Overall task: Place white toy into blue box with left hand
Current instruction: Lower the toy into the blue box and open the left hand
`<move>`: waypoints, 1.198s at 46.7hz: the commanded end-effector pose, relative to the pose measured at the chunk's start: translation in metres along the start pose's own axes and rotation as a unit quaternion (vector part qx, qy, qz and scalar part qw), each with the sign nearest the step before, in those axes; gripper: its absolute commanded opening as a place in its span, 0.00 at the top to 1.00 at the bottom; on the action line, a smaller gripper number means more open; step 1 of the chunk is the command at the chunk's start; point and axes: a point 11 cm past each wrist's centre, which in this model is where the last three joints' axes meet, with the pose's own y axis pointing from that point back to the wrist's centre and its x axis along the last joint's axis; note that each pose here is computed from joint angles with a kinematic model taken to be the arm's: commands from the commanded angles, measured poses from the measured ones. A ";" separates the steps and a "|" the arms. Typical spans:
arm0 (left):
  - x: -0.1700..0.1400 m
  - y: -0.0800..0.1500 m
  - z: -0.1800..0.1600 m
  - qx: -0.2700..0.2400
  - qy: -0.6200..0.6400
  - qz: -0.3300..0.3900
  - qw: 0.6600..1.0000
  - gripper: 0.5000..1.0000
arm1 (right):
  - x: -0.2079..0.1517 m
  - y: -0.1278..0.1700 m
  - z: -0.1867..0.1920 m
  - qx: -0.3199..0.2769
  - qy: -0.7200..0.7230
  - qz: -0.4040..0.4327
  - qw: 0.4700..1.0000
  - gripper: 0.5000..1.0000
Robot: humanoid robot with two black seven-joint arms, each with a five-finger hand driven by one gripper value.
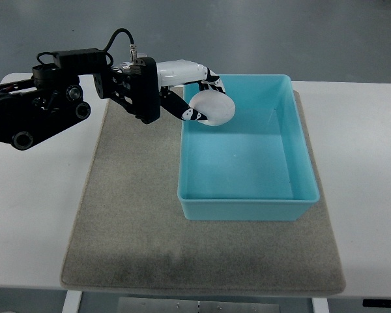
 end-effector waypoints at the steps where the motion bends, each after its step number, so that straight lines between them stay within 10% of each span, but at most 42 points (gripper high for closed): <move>1: -0.007 -0.006 0.004 -0.006 0.006 -0.004 1.000 0.66 | 0.000 0.000 0.000 0.000 0.000 0.000 1.000 0.13; 17: -0.021 -0.010 0.006 -0.012 0.018 -0.015 1.000 0.51 | 0.000 0.000 0.000 0.000 0.000 0.000 1.000 0.13; 34: -0.025 -0.010 0.006 -0.017 0.056 -0.009 0.998 0.02 | 0.000 0.000 0.000 0.000 0.000 0.000 1.000 0.13; 56: -0.014 -0.007 0.000 -0.015 0.085 0.016 0.996 0.01 | 0.000 0.000 0.000 0.000 0.001 0.000 1.000 0.13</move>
